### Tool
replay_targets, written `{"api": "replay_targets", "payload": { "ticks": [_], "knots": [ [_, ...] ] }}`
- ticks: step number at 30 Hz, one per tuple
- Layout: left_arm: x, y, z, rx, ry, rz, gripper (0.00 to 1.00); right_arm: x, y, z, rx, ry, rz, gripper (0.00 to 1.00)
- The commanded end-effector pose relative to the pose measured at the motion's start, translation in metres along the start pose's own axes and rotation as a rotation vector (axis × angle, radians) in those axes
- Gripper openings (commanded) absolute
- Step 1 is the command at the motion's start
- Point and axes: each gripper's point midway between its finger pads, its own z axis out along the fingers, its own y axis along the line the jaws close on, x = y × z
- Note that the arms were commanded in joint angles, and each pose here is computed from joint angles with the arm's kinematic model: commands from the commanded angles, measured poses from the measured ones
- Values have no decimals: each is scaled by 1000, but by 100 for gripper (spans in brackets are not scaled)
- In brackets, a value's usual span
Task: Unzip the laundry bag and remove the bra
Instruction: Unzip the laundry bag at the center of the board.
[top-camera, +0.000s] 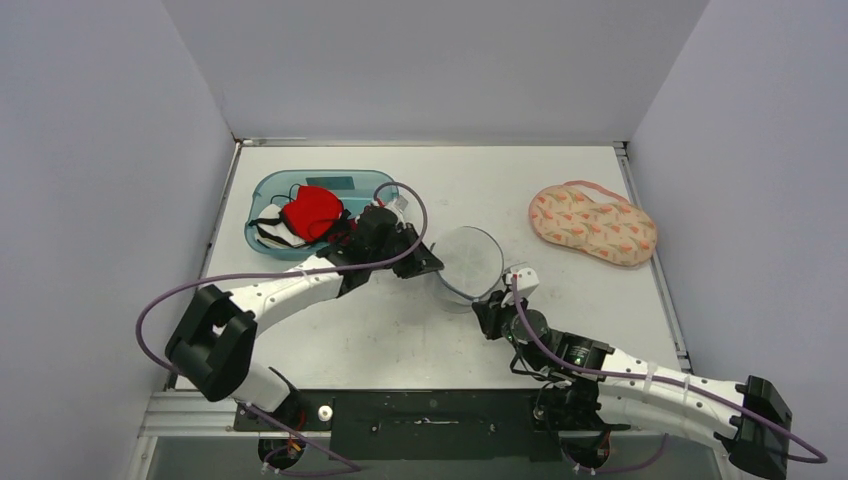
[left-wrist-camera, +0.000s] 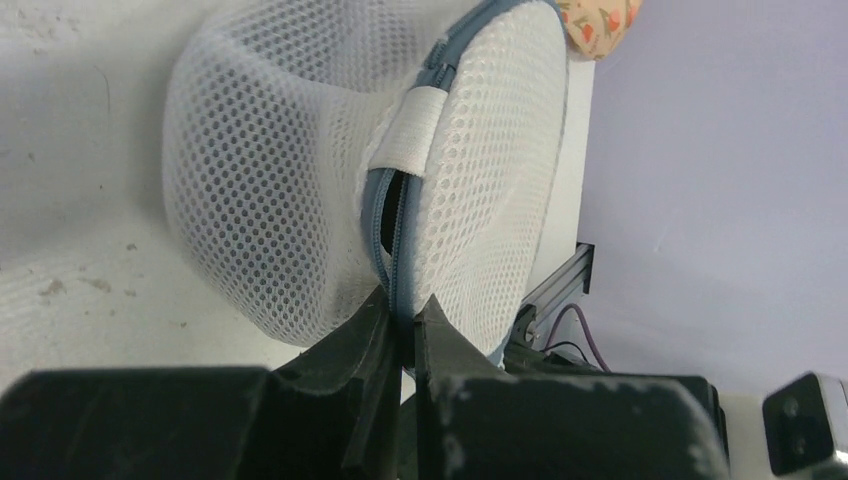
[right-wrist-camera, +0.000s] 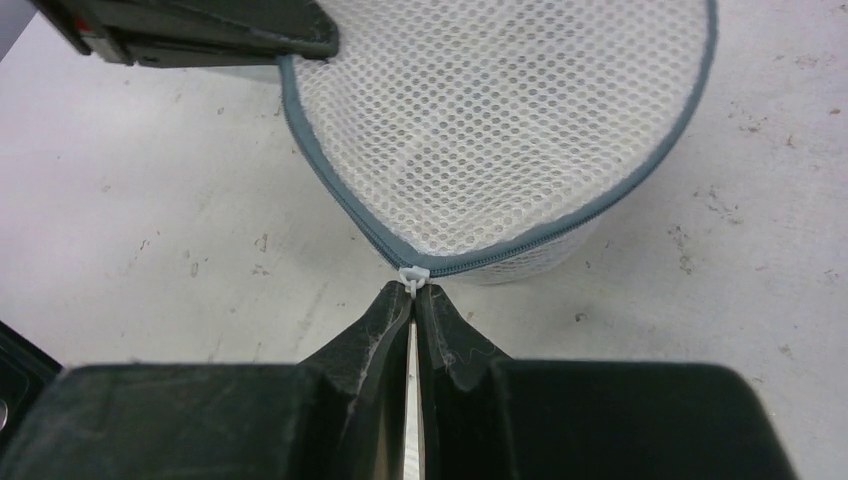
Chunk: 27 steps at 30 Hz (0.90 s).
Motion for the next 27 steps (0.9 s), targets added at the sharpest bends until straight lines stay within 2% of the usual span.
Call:
{"api": "replay_targets", "payload": {
  "ticks": [1, 3, 4, 6, 7, 9, 10, 14, 19, 26, 27],
  "knots": [
    [-36, -3, 19, -37, -77, 47, 2, -11, 14, 3, -37, -43, 28, 5],
    [-37, 0, 28, -44, -72, 41, 8, -8, 18, 4, -49, -42, 57, 5],
    [-37, 1, 30, -48, -67, 37, 18, -7, 19, 5, -54, -45, 72, 5],
    [-38, 8, 28, -92, -76, 33, 56, -7, 22, 8, -58, -45, 91, 5],
    [-39, 9, 23, -108, -87, 37, 71, -7, 21, 9, -50, -44, 97, 5],
    [-36, 14, 11, -137, -104, 37, 94, -7, 23, 12, -45, -43, 101, 5],
    [-34, 15, 4, -140, -113, 36, 98, -8, 23, 12, -44, -44, 103, 5],
    [-15, 19, -24, -123, -136, -5, 96, -13, 27, 14, -49, -53, 109, 5],
    [14, -3, -44, 46, -165, -131, 96, -13, 37, 21, -68, -45, 99, 5],
    [23, -28, -36, 96, -157, -134, 100, -11, 50, 25, -113, -25, 76, 5],
    [23, -28, -32, 97, -156, -138, 95, -11, 52, 25, -122, -21, 73, 5]
  ]
}}
